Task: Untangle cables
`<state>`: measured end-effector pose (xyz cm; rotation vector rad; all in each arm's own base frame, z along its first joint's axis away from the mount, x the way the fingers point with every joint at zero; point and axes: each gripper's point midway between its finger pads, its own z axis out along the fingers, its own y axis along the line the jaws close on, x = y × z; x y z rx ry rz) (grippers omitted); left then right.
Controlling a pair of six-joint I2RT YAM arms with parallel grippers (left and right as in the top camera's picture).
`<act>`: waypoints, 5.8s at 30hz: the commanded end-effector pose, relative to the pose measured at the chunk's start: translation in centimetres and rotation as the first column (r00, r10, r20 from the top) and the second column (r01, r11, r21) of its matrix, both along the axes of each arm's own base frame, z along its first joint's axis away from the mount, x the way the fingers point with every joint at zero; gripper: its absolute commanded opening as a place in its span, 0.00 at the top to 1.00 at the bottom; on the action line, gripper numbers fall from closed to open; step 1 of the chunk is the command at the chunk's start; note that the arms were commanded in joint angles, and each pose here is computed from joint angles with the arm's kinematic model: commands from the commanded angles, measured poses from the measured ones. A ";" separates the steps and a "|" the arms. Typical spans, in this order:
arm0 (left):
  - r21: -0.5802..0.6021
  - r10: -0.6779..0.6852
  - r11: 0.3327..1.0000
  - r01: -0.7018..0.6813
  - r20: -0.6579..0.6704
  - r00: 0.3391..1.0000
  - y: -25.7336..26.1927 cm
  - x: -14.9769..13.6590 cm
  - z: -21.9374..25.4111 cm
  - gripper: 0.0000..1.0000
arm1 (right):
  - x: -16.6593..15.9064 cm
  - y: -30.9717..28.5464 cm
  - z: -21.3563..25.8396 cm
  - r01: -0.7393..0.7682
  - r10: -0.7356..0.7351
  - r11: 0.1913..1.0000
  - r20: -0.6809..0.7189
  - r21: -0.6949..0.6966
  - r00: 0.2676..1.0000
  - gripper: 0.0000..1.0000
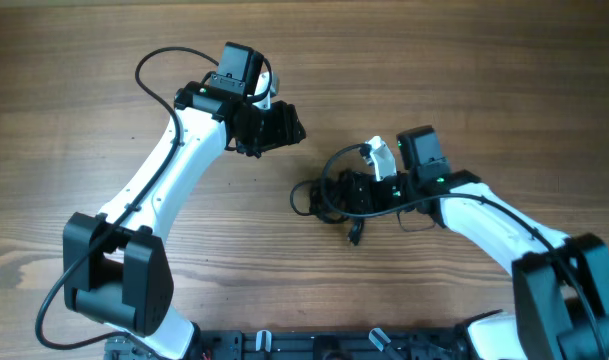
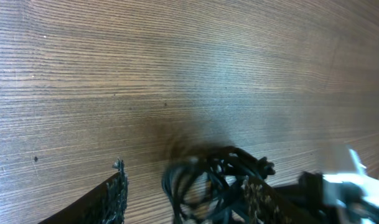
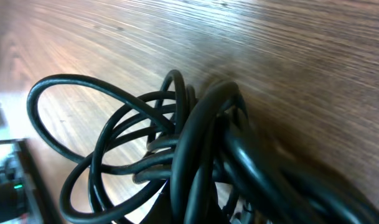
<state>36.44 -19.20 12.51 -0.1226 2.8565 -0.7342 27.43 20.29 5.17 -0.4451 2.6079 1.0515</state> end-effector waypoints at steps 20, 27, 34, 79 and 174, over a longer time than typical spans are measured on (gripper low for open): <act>-0.612 -0.356 0.621 0.491 0.338 0.871 -5.5 -2.5 11.3 0.30 | 1.6 -3.4 18.9 -0.123 -0.030 0.881 0.313 0.456 0.949 0.96; -0.566 -0.332 0.734 0.376 0.184 0.925 -6.9 -2.7 9.1 0.35 | 2.0 -3.4 19.2 -0.114 -0.044 0.882 0.322 0.457 0.946 0.96; -0.597 -0.361 0.703 0.387 0.170 0.917 -8.4 -3.8 9.6 0.37 | 2.2 -3.5 19.0 -0.099 -0.056 0.889 0.320 0.447 0.946 0.96; 0.199 -0.132 0.973 0.114 0.077 0.988 -0.7 -1.0 -0.7 0.96 | 6.5 -13.1 24.5 -0.018 -0.178 0.752 0.230 0.659 0.957 0.96; -0.355 0.147 0.884 -0.304 -0.406 0.902 -9.8 -4.0 5.6 0.89 | 5.6 -2.3 12.5 0.346 -0.363 0.909 0.035 0.234 0.931 0.95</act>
